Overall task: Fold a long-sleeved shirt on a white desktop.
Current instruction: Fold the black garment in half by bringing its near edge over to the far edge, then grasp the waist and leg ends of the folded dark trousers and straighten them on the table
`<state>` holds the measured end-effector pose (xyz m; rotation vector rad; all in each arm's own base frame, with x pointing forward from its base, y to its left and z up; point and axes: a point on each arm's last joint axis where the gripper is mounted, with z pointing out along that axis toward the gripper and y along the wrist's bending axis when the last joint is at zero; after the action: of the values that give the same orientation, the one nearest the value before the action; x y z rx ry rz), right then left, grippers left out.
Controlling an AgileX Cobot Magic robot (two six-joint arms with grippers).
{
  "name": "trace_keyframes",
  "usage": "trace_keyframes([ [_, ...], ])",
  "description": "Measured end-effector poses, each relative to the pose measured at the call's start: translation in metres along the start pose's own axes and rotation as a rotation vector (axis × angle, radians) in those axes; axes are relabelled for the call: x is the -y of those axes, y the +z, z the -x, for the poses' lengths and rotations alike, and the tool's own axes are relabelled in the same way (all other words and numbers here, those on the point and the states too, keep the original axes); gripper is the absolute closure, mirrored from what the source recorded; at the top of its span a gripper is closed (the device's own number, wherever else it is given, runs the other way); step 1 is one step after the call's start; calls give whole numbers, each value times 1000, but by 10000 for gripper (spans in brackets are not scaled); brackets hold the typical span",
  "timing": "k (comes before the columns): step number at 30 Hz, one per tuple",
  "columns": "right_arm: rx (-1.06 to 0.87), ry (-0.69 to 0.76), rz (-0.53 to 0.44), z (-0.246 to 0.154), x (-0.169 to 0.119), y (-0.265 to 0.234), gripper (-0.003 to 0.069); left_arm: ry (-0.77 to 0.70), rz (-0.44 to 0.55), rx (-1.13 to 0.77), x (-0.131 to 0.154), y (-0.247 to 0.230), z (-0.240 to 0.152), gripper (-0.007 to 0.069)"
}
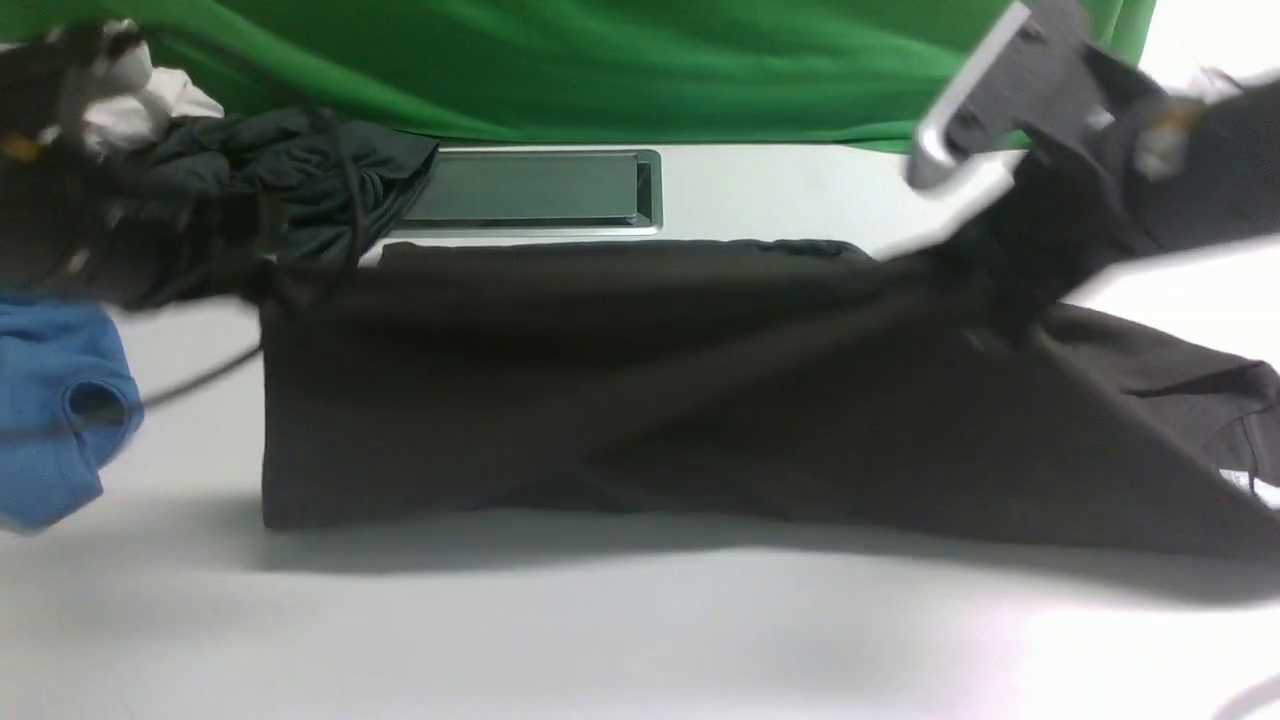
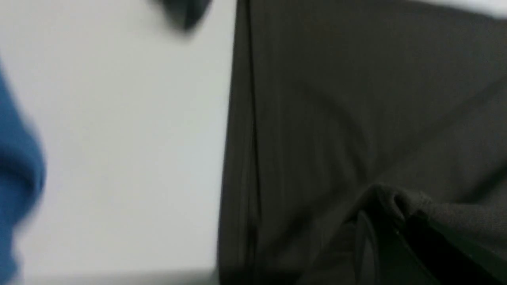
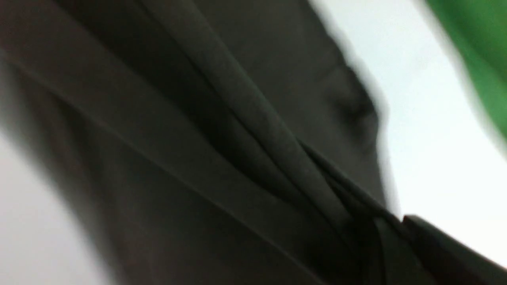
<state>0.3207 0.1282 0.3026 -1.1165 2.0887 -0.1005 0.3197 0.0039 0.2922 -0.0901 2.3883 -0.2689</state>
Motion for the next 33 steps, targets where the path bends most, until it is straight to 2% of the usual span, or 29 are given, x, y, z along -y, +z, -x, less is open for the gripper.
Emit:
trace_keyframes([
  [1, -5, -1, 0, 1, 2, 10, 635, -7, -2, -8, 0, 3, -1, 593],
  [4, 1, 6, -30, 10, 23, 66, 635, -37, 25, 124, -13, 56, 23, 593],
  [5, 9, 7, -37, 13, 26, 66, 635, -41, 29, 129, -15, 59, 24, 593],
  [6, -16, 17, -32, 7, 31, 103, 630, -65, 61, 157, -23, 87, 25, 592],
  [9, -12, 64, -49, 0, 36, 136, 596, -64, 115, 180, -33, 126, 21, 578],
  [10, -16, 116, -58, -10, 37, 160, 531, -66, 143, 171, -40, 154, 15, 552],
  [12, -16, 154, -66, -15, 39, 169, 471, -70, 145, 163, -42, 164, 14, 530],
  [13, -18, 205, -69, -18, 41, 173, 377, -73, 133, 135, -43, 175, 14, 477],
  [14, -17, 210, -70, -17, 41, 173, 365, -73, 131, 132, -43, 176, 14, 463],
  [15, -14, 254, -71, -15, 43, 167, 267, -67, 101, 100, -39, 175, 18, 406],
  [18, -18, 305, -68, -4, 49, 140, 169, -11, 44, 54, -28, 157, 32, 252],
  [20, -36, 321, -59, 3, 52, 113, 146, 55, 15, 32, -19, 134, 44, 137],
  [21, -29, 321, -63, 6, 55, 106, 143, 55, 11, 25, -18, 134, 44, 137],
  [22, -40, 330, -61, 12, 60, 77, 135, 115, 2, 13, -11, 109, 54, 49],
  [23, -58, 333, -55, 14, 61, 59, 133, 147, 3, 0, -6, 89, 60, -2],
  [24, -51, 334, -60, 15, 63, 55, 133, 155, 7, 6, -6, 85, 61, -8],
  [25, -83, 347, -50, 14, 65, 31, 132, 157, 14, -35, -1, 60, 63, -39],
  [28, -125, 385, -44, 9, 68, -5, 131, 121, 73, -171, 1, 19, 53, -64],
  [30, -138, 410, -45, 5, 68, -12, 131, 93, 106, -228, -1, 11, 43, -66],
  [32, -199, 446, -21, -11, 59, -12, 131, -5, 158, -314, -8, 13, 10, -68],
  [33, -210, 449, -15, -13, 57, -11, 131, -5, 158, -312, -8, 13, 10, -68],
])
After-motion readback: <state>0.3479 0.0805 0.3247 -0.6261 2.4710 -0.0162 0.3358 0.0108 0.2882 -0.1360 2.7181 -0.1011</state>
